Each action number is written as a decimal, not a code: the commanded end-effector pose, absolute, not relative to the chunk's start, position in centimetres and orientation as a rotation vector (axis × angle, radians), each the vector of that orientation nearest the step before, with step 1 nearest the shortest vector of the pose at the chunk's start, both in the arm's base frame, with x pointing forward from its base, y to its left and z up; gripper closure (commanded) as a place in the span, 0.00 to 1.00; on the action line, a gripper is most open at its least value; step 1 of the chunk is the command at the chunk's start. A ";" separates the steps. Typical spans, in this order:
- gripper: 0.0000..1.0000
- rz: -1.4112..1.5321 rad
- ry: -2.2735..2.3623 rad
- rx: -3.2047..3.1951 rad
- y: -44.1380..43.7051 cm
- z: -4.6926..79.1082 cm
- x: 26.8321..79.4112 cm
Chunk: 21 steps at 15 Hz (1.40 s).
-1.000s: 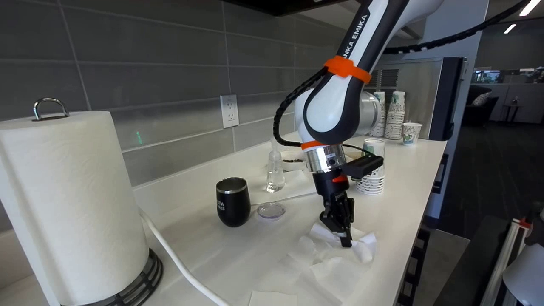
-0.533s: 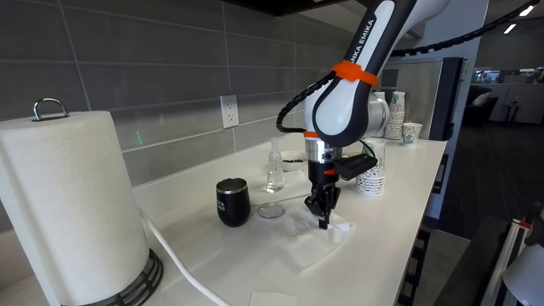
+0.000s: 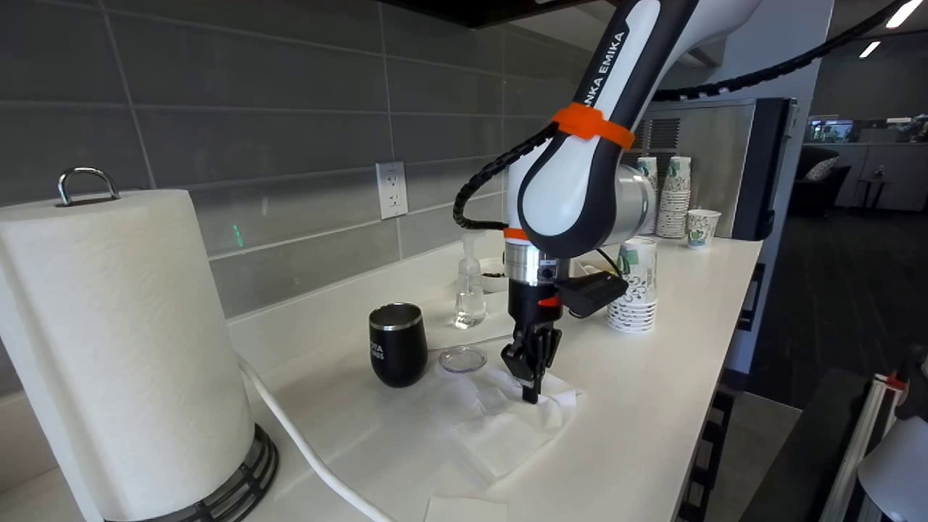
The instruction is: Use the right paper towel to clean the surface
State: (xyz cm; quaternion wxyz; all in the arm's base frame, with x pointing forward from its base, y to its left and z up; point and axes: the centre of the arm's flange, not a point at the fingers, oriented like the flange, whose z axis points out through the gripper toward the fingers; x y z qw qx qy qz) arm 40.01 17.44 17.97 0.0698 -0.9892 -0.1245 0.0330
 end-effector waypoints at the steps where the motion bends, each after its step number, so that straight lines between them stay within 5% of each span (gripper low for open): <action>1: 1.00 0.230 -0.467 -2.915 17.8 18.0 39.1; 12: 1.00 0.712 -0.130 -3.129 10.4 16.1 34.9; 21: 1.00 0.315 0.159 -3.289 5.6 17.1 40.2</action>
